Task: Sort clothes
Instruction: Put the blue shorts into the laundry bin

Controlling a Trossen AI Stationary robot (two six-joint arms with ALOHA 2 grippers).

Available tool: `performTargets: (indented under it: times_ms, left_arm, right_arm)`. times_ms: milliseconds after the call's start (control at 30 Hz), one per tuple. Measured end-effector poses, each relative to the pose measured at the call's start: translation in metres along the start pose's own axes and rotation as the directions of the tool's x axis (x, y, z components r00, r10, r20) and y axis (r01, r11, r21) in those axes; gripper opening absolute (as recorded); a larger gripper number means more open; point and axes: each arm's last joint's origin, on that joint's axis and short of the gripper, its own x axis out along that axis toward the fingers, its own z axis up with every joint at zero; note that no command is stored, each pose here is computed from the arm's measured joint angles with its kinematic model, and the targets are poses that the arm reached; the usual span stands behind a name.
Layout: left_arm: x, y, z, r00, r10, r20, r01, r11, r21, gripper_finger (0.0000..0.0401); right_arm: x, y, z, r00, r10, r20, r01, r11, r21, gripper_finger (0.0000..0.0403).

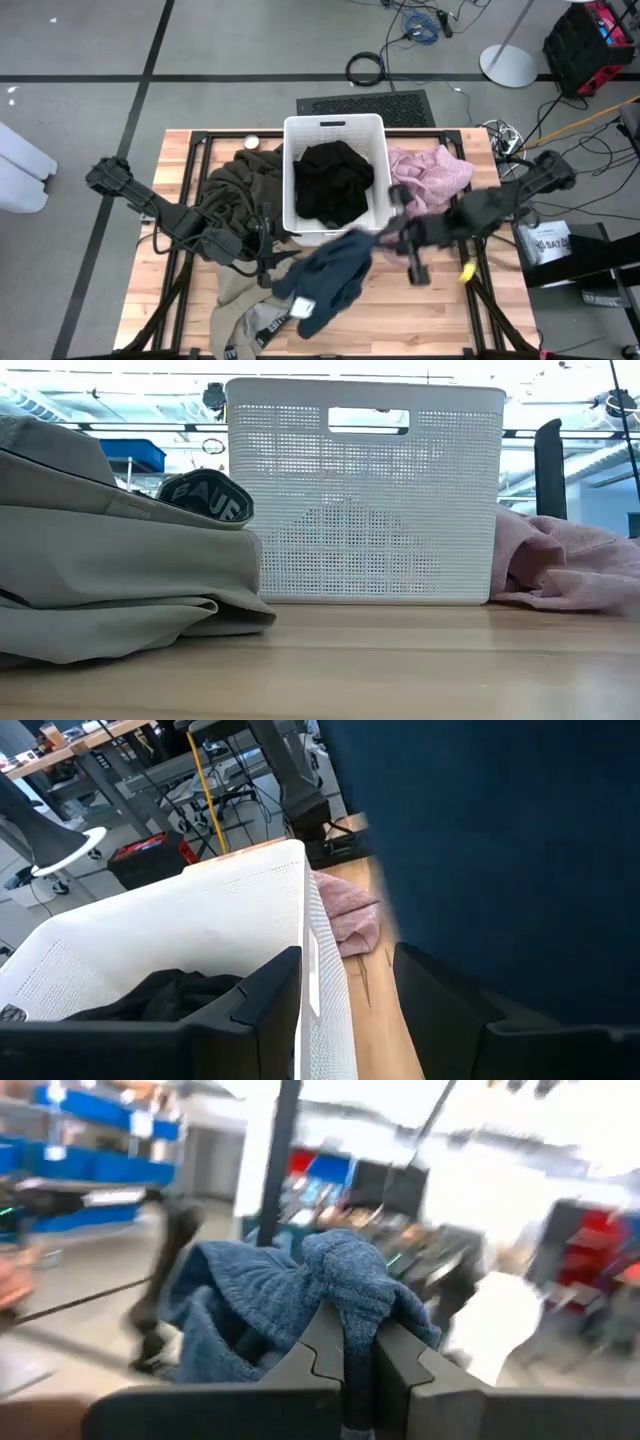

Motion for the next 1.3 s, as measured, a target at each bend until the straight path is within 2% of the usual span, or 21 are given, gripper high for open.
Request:
performTargets:
  times_ms: [100, 267, 467, 567, 733, 867, 1067, 1300]
  left_arm:
    - [0.0, 0.0, 0.0, 1.0, 0.0, 0.0, 0.0, 1.0, 0.0, 0.017]
    - [0.0, 0.0, 0.0, 1.0, 0.0, 0.0, 0.0, 1.0, 0.0, 0.017]
    - [0.0, 0.0, 0.0, 1.0, 0.0, 0.0, 0.0, 1.0, 0.0, 0.017]
    - [0.0, 0.0, 0.0, 1.0, 0.0, 0.0, 0.0, 1.0, 0.0, 0.017]
    - [0.0, 0.0, 0.0, 1.0, 0.0, 0.0, 0.0, 1.0, 0.0, 0.017]
    - [0.0, 0.0, 0.0, 1.0, 0.0, -0.003, 0.0, 1.0, 0.002, 0.017]
    - [0.0, 0.0, -0.001, 1.0, -0.001, -0.007, 0.001, 1.0, 0.004, 0.017]
    - [0.0, 0.0, -0.003, 1.0, -0.004, -0.029, 0.005, 1.0, 0.018, 0.017]
  right_arm:
    - [-0.015, -0.026, 0.014, 0.994, -0.089, 0.055, 0.093, 0.994, -0.061, 0.0008]
    - [-0.03, -0.065, 0.021, 0.967, -0.243, 0.076, 0.25, 0.964, -0.091, 0.0008]
    - [-0.029, -0.101, 0.003, 0.926, -0.374, -0.043, 0.369, 0.924, -0.095, 0.0008]
    - [-0.023, -0.117, -0.015, 0.917, -0.372, -0.142, 0.367, 0.928, -0.063, 0.0008]
    - [-0.004, -0.139, -0.048, 0.921, -0.283, -0.267, 0.307, 0.95, 0.053, 0.0008]
    - [0.012, -0.155, -0.078, 0.904, -0.247, -0.349, 0.299, 0.949, 0.103, 0.0008]
    - [0.018, -0.184, -0.118, 0.813, -0.288, -0.506, 0.41, 0.9, 0.146, 0.0008]
    - [-0.001, -0.209, -0.158, 0.616, -0.28, -0.737, 0.568, 0.806, 0.168, 0.0008]
